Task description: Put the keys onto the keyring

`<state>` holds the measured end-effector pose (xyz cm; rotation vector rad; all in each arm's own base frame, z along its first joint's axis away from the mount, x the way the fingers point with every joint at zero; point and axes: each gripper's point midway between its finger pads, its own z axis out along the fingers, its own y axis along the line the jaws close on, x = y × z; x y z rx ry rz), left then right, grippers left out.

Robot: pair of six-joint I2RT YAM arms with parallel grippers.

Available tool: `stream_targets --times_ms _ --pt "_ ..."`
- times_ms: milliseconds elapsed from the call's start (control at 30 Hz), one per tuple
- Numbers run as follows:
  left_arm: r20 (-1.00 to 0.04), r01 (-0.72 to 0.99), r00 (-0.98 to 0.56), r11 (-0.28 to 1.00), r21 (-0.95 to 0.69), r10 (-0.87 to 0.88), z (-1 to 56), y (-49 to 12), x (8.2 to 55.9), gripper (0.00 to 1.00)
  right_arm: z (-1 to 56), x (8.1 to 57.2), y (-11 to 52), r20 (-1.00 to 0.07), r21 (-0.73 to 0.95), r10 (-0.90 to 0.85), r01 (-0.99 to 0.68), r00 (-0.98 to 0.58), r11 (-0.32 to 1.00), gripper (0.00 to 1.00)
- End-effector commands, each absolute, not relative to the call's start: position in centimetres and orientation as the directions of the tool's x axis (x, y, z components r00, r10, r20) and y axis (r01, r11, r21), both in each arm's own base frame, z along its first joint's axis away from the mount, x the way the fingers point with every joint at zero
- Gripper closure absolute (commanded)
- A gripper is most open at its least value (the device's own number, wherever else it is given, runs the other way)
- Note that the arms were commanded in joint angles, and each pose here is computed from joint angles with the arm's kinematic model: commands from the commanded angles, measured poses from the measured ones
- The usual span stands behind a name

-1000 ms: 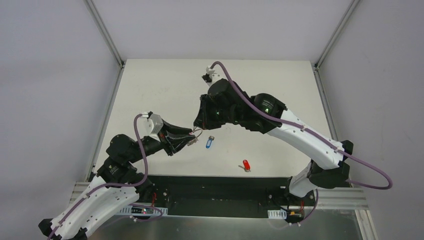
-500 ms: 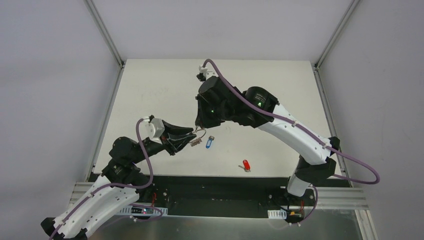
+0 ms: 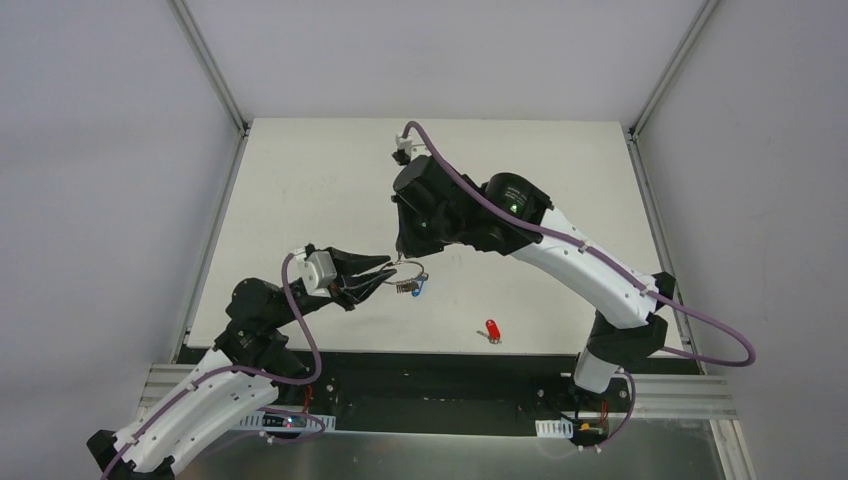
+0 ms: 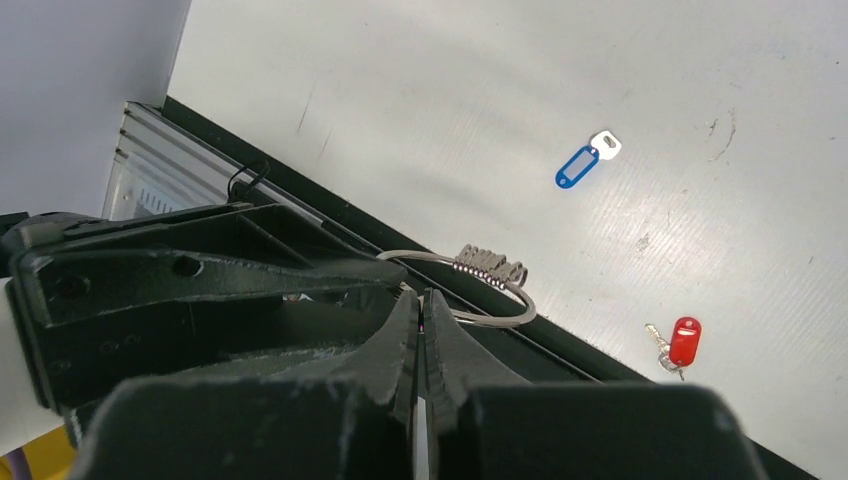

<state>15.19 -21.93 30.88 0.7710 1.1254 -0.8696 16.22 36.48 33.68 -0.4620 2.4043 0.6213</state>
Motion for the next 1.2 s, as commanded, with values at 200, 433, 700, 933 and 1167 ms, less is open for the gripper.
stream_targets --times_ms 200,433,700,933,1167 --pt "-0.924 0.898 0.301 0.396 0.192 -0.236 33.6 -22.8 14.1 0.73 33.9 17.6 37.6 -0.654 0.314 -0.166 -0.464 -0.738 0.828 1.00" --pt "-0.922 0.871 0.320 0.450 0.196 -0.218 33.0 -22.3 14.9 0.73 34.0 17.5 37.9 -0.651 0.325 -0.161 -0.465 -0.742 0.824 1.00" --pt "-0.920 0.838 0.335 0.511 0.192 -0.204 32.7 -21.4 15.7 0.73 34.6 17.3 37.7 -0.667 0.322 -0.156 -0.471 -0.728 0.822 1.00" --pt "-0.925 0.824 0.331 0.536 0.186 -0.187 32.4 -21.2 16.4 0.72 35.3 16.6 37.7 -0.681 0.325 -0.155 -0.485 -0.716 0.812 1.00" --pt "-0.927 0.818 0.327 0.546 0.182 -0.182 32.1 -21.1 16.6 0.72 35.9 16.3 37.5 -0.700 0.318 -0.152 -0.495 -0.697 0.808 1.00"
